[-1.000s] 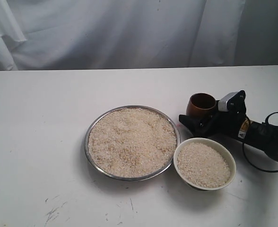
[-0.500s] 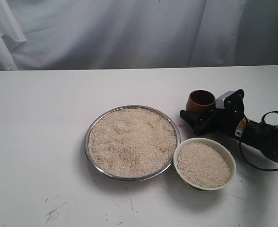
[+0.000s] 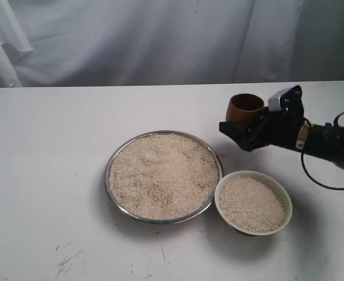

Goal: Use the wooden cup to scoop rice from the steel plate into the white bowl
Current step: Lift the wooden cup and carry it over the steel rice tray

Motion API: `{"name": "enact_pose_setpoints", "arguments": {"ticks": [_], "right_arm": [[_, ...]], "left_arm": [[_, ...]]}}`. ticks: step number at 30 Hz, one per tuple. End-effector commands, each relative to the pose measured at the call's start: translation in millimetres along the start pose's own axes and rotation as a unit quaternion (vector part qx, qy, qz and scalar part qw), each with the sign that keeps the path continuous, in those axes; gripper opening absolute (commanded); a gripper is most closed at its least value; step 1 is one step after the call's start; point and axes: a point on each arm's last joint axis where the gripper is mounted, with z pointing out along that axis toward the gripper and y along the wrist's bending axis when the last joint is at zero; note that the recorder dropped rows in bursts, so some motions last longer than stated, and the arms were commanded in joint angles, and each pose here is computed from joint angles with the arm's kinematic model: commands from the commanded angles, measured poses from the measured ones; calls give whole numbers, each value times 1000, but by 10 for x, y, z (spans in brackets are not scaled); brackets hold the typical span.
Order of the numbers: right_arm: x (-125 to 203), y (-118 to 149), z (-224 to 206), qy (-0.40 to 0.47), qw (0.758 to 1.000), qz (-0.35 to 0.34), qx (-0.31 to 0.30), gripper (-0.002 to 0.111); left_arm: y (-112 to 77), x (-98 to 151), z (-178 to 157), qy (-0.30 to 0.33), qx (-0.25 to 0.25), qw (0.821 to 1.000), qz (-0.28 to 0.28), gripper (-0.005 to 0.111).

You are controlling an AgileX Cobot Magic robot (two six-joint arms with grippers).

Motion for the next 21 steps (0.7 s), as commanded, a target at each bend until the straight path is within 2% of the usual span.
{"name": "enact_pose_setpoints", "arguments": {"ticks": [1, 6, 10, 16, 21], "right_arm": [[-403, 10, -99, 34, 998, 28, 51, 0], [-791, 73, -249, 41, 996, 14, 74, 0], [-987, 161, -349, 60, 991, 49, 105, 0], [-1114, 387, -520, 43, 987, 70, 138, 0], [-1211, 656, -576, 48, 988, 46, 140, 0]], "left_arm": [[-1, 7, 0, -3, 1, 1000, -2, 0], [-1, 7, 0, -3, 1, 1000, -2, 0], [-1, 7, 0, -3, 1, 1000, -2, 0], [-1, 7, 0, -3, 1, 1000, -2, 0], [-1, 7, 0, -3, 1, 1000, -2, 0]]}}
